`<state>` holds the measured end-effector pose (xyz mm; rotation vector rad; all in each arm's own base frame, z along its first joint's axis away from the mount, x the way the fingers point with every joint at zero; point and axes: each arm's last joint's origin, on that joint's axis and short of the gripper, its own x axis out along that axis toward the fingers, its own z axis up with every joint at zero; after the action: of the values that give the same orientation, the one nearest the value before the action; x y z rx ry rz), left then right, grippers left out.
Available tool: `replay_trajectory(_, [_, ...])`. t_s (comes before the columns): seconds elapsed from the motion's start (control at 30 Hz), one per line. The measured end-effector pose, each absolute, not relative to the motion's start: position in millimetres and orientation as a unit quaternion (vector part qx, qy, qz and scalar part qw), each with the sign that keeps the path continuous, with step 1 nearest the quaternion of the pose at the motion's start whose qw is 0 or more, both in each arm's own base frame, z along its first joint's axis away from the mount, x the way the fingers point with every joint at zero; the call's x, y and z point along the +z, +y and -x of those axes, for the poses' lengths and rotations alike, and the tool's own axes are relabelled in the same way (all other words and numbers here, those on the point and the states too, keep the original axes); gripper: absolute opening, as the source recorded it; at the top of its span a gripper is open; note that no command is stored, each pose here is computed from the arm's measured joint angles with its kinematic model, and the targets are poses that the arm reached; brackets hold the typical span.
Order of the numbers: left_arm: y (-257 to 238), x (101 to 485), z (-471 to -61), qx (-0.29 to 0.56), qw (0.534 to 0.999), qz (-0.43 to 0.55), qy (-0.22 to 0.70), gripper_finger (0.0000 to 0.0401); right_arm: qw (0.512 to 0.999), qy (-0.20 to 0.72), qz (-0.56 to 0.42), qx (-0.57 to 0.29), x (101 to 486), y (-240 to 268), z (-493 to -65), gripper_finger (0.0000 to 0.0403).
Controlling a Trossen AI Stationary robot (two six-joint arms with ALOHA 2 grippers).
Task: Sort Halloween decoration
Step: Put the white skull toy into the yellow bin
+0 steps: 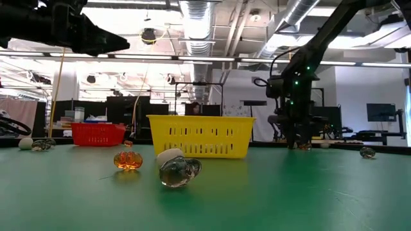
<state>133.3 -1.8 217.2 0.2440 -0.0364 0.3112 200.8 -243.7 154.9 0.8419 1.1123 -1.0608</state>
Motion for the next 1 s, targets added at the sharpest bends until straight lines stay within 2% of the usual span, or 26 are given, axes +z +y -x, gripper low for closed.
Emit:
replay_trajectory(0.43, [-1.7,213.5,-133.5,0.153,0.983,-0.105,-0.002,0.0198,0.663,0.448,-0.366,-0.475,157.8,-252.9,-203.2,0.0221])
replay_trajectory(0.67, [-1.7,213.6,-133.5,0.153,0.983,-0.1,-0.004,0.0198,0.653,0.436,-0.382,-0.488,157.1,-254.8,-201.5,0.0221])
replay_trajectory(0.87, [-1.7,213.7,-133.5,0.153,0.983,-0.097,-0.005,0.0198,0.663,0.413,-0.385,-0.492,158.7,-255.0,-207.9,0.022])
replay_trajectory(1.0, [-1.8,213.8,-133.5,0.153,0.984,-0.09,-0.006,0.0198,0.662,0.407,-0.391,-0.493,158.9,-252.9,-211.1,0.021])
